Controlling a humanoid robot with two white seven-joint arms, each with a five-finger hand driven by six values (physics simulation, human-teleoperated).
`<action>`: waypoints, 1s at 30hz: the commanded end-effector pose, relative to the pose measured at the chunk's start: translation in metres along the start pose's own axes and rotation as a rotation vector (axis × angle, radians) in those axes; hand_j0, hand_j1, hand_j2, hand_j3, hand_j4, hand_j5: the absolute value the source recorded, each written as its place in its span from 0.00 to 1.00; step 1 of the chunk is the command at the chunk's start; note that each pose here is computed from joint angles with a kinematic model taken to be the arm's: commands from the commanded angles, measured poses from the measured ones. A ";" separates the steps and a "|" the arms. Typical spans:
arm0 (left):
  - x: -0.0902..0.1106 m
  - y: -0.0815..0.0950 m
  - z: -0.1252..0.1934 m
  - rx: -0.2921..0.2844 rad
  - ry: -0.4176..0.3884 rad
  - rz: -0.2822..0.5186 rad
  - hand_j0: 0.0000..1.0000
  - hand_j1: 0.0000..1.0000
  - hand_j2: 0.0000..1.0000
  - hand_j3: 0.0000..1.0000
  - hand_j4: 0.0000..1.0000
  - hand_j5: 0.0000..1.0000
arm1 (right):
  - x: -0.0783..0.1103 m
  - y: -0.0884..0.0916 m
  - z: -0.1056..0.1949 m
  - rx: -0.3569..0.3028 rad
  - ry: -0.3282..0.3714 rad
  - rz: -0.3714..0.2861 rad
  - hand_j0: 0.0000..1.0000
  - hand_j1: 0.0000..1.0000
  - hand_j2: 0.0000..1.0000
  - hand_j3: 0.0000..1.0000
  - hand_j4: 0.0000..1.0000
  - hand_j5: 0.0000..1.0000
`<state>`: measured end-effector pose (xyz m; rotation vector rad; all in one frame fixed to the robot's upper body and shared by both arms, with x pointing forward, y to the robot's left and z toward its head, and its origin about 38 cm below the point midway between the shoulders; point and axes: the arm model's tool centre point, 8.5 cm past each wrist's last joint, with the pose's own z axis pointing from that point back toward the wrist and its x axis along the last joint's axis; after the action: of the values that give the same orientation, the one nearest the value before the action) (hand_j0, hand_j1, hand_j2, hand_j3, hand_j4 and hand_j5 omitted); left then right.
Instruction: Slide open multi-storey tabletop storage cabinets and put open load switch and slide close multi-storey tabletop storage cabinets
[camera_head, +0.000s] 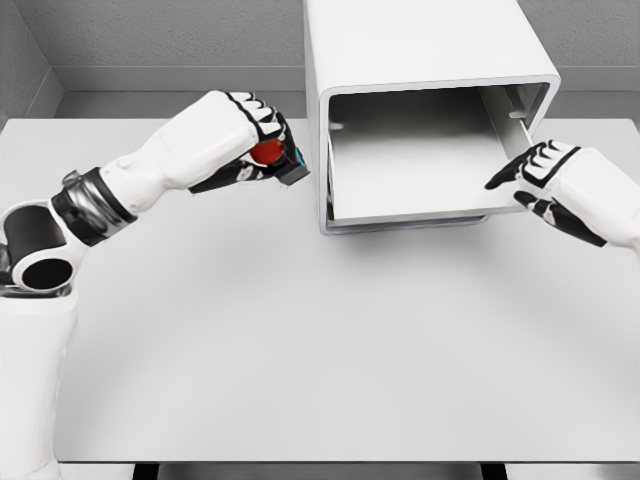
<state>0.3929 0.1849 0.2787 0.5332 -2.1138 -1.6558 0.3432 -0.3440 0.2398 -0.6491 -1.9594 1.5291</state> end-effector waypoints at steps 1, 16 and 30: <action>0.006 -0.003 -0.007 0.016 -0.018 0.023 0.40 0.40 0.40 0.40 0.40 0.40 | -0.002 -0.008 0.002 -0.029 0.006 -0.009 0.58 0.58 0.58 0.58 0.58 0.58; 0.037 0.004 -0.056 0.060 -0.106 0.004 0.39 0.39 0.39 0.39 0.39 0.39 | -0.014 -0.028 0.013 -0.063 0.047 0.018 0.59 0.59 0.59 0.59 0.59 0.59; 0.050 -0.021 -0.081 -0.039 -0.095 -0.051 0.39 0.39 0.39 0.39 0.39 0.39 | -0.037 -0.022 0.049 -0.035 0.171 0.010 0.58 0.58 0.58 0.58 0.58 0.58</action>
<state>0.3938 0.0906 0.2831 0.5106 -2.1634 -1.7644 0.3344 -0.4032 0.2459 -0.7694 -1.8649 1.4132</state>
